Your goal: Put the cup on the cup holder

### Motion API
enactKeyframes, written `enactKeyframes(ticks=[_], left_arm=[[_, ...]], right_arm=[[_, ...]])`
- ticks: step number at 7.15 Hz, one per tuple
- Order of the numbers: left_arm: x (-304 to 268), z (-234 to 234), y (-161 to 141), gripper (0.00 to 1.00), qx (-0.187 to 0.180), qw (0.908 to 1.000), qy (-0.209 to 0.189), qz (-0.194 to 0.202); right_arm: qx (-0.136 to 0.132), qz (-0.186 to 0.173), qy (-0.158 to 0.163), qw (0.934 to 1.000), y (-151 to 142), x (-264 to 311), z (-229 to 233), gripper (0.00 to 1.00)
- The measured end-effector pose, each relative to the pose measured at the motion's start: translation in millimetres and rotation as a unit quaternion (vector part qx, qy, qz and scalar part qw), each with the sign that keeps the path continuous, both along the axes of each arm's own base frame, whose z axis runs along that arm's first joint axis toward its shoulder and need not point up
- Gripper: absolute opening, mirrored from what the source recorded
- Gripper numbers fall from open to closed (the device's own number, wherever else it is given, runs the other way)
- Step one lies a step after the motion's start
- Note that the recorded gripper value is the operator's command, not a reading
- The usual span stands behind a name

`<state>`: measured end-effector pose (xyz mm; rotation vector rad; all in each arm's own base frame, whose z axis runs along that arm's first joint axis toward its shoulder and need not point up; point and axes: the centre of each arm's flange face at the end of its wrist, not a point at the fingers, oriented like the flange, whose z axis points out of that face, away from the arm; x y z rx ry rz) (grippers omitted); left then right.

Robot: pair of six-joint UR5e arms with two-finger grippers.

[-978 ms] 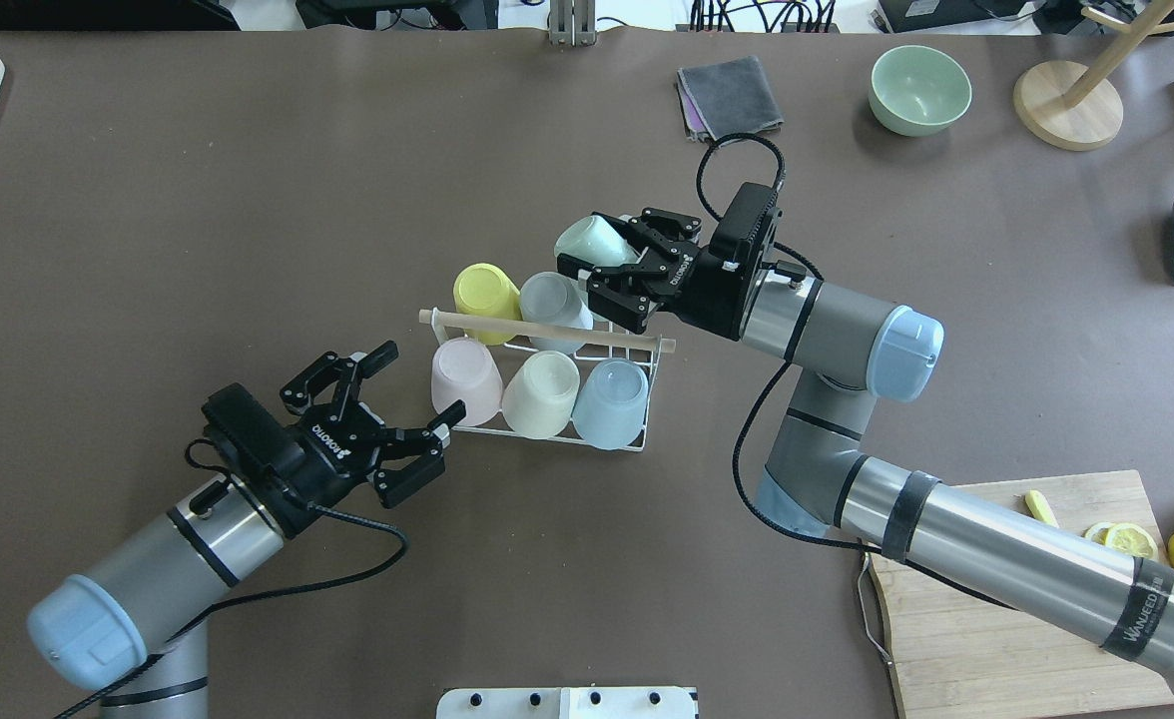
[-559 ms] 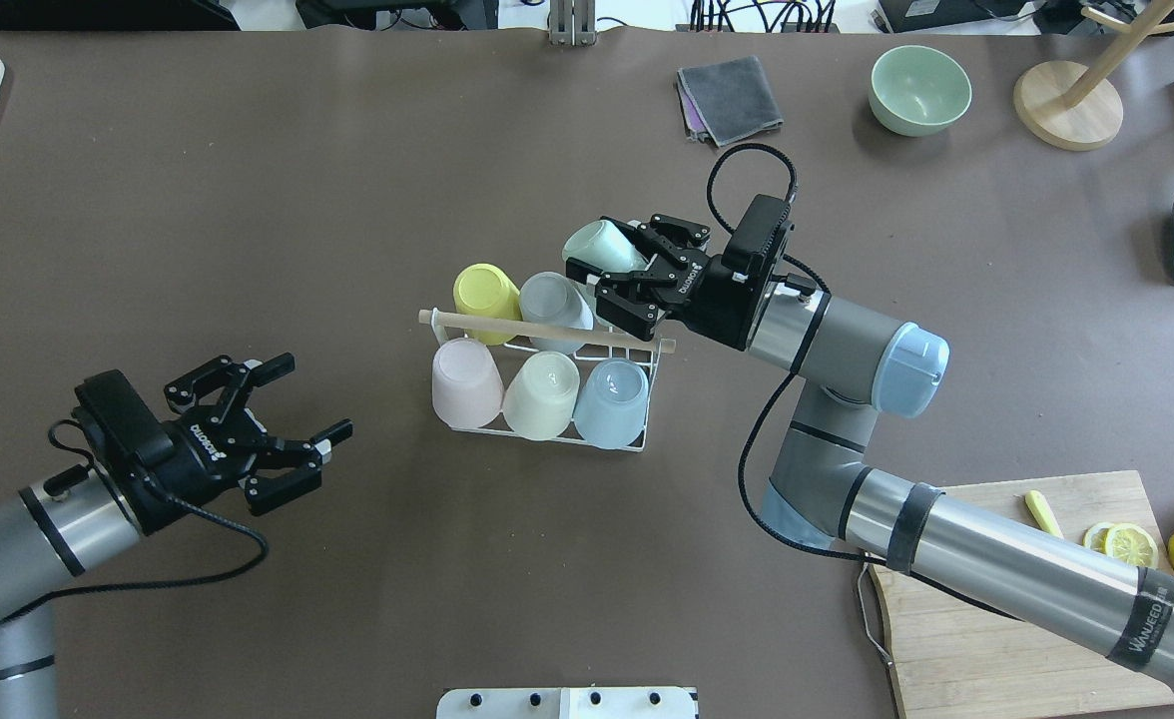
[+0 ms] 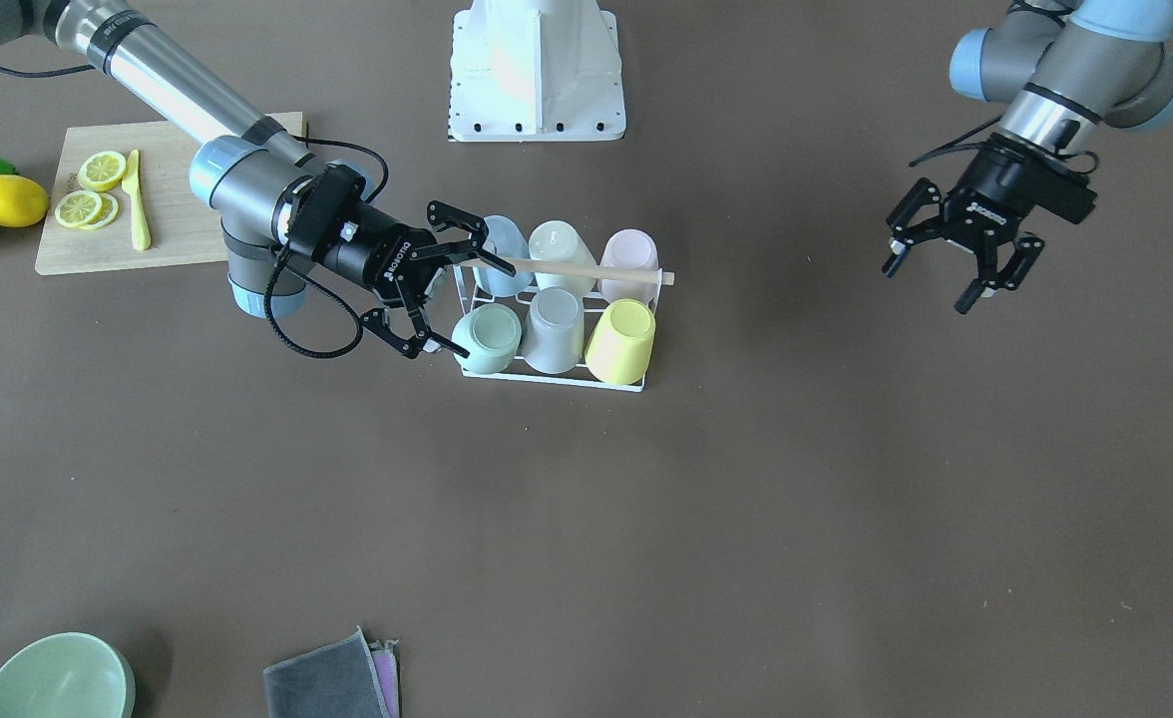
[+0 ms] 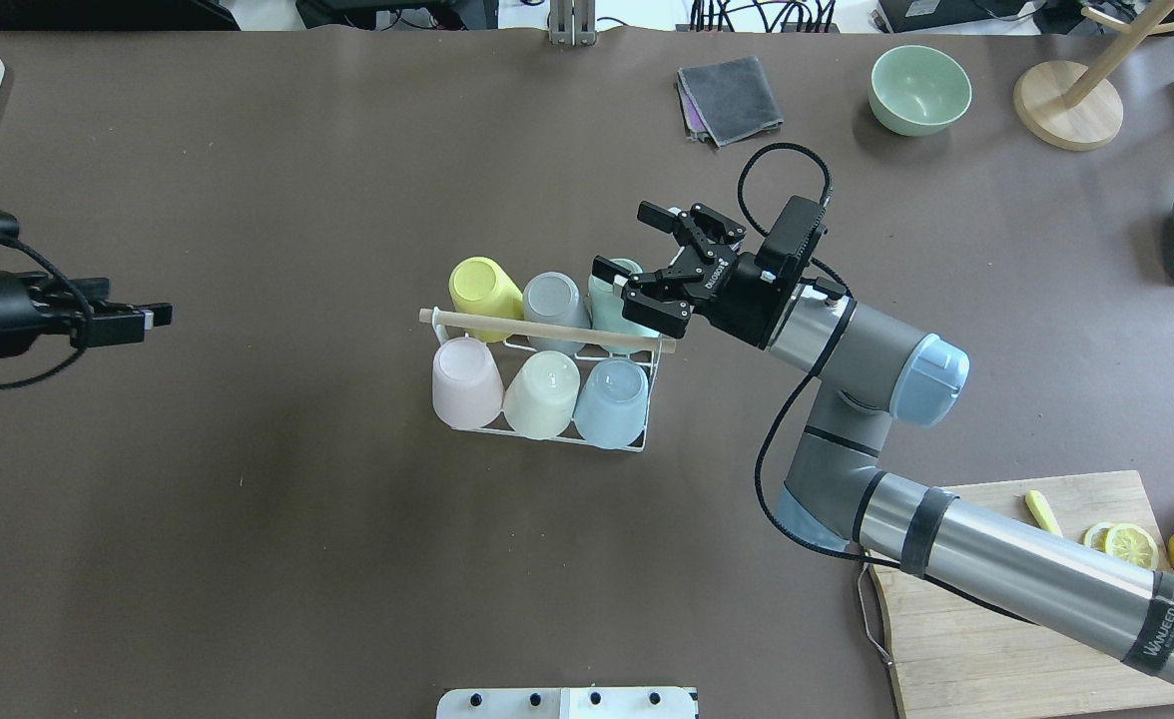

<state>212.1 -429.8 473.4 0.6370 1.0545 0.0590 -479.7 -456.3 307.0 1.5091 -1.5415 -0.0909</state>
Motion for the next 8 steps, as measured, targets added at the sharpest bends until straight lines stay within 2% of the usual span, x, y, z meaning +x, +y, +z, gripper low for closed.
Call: enactKeyframes(ticks=[1,2,4,5,6,7,8], left_arm=[[-46.9,22.9,-18.8,0.99,-0.08,0.9966,-0.017,0.009],[-88.7,46.4,-32.3,0.99,-0.137,0.9895,-0.045,0.016],[-181.2,97.9,-50.5,0.99,-0.195,0.9707,-0.134,0.039],[-221.4,114.3,-51.0,0.99,-0.216,0.9611,-0.164,0.054],[-253.8,126.1,-50.9,0.99,-0.234,0.9523,-0.182,0.074],[-271.9,134.0,-50.2,0.99,-0.246,0.947,-0.186,0.089],[-280.4,138.7,-46.7,0.99,-0.253,0.9452,-0.183,0.095]], right_arm=[[-0.002,0.015,0.005,0.9999,-15.3,11.7,-3.4,1.0],[-0.011,0.034,0.022,0.9991,-37.7,28.5,-12.5,1.0],[-0.052,0.057,0.092,0.9927,-85.9,65.9,-39.0,1.0],[-0.084,0.068,0.131,0.9855,-107.5,80.7,-46.3,1.0],[-0.119,0.075,0.168,0.9756,-123.9,89.3,-48.3,1.0],[-0.152,0.078,0.204,0.964,-133.7,90.9,-45.0,1.0],[-0.187,0.076,0.241,0.9492,-140.0,88.7,-32.3,1.0]])
